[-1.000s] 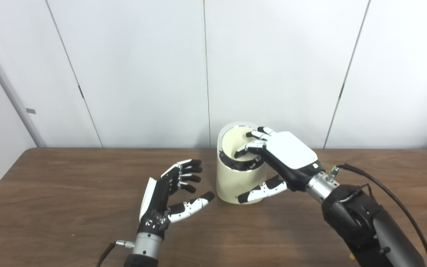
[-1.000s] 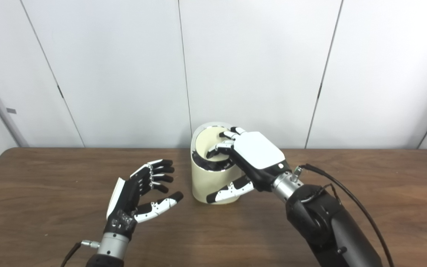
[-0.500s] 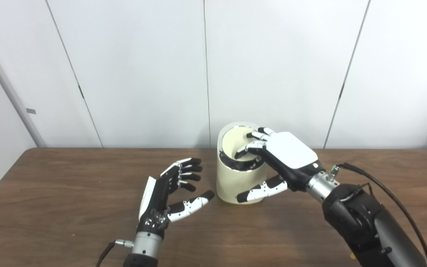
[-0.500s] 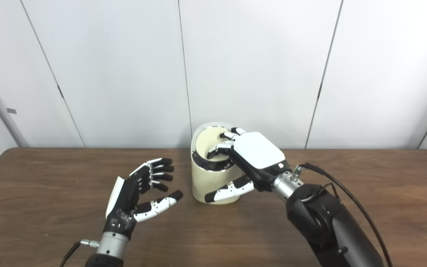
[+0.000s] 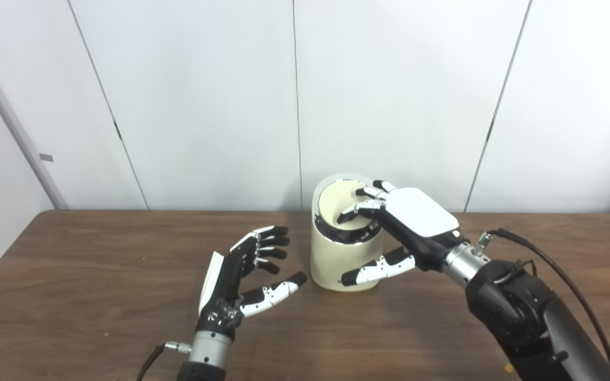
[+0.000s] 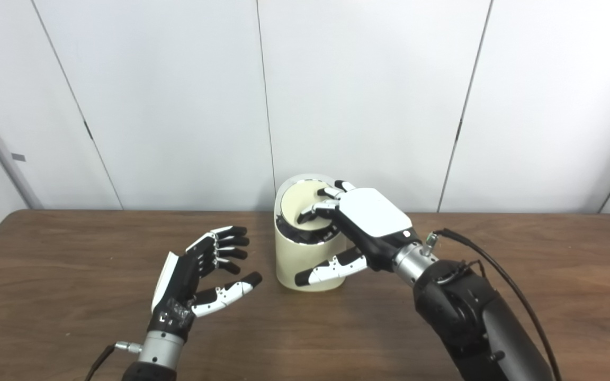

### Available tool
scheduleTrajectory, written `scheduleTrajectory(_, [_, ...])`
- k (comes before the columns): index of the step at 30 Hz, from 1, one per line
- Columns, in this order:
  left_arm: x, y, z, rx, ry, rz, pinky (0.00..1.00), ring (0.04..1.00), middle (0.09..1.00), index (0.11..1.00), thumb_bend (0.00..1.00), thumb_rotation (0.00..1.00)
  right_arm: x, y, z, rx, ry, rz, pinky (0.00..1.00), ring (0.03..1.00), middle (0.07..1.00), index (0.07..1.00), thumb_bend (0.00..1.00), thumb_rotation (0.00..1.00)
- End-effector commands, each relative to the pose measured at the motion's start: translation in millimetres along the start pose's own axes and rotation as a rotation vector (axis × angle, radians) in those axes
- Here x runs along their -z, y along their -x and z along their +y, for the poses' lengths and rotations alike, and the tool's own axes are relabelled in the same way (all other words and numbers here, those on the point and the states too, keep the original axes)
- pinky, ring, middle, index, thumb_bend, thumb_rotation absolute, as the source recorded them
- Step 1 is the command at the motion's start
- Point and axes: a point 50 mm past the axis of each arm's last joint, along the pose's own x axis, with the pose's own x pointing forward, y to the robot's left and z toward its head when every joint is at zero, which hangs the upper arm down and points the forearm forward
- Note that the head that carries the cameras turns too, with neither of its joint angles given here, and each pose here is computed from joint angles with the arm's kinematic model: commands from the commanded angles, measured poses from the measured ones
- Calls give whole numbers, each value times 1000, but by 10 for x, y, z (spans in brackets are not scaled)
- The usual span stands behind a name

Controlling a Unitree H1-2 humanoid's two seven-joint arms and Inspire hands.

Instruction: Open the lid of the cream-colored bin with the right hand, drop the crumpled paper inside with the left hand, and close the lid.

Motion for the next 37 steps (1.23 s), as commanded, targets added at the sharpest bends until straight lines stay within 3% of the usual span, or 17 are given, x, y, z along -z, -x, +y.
scheduleTrajectory(1, [-161,-98,13,-10,10,-77,550,657,719,743,711,112,-4,-43,-257,89,10,-8,990,925,747,751,736,743])
scheduleTrajectory(13, [-181,-109,6,-9,13,-75,541,653,720,742,715,111,-1,-49,-343,154,27,-28,1000,906,754,760,721,713])
scheduleTrajectory(20, [-196,-112,21,-12,7,-75,544,654,718,740,721,113,77,22,-352,195,-39,1,879,914,894,880,784,513])
scheduleTrajectory(24, [-211,-118,35,-20,4,-77,546,653,716,739,723,115,208,116,-340,238,-94,28,797,883,916,904,832,437])
scheduleTrajectory(28, [-223,-128,56,-20,-5,-80,553,653,719,741,722,132,349,240,-271,266,-186,71,754,874,922,907,853,417])
scheduleTrajectory(37, [-231,-145,77,-15,-2,-83,562,659,729,747,719,145,511,591,45,272,-333,161,770,890,933,921,849,461])
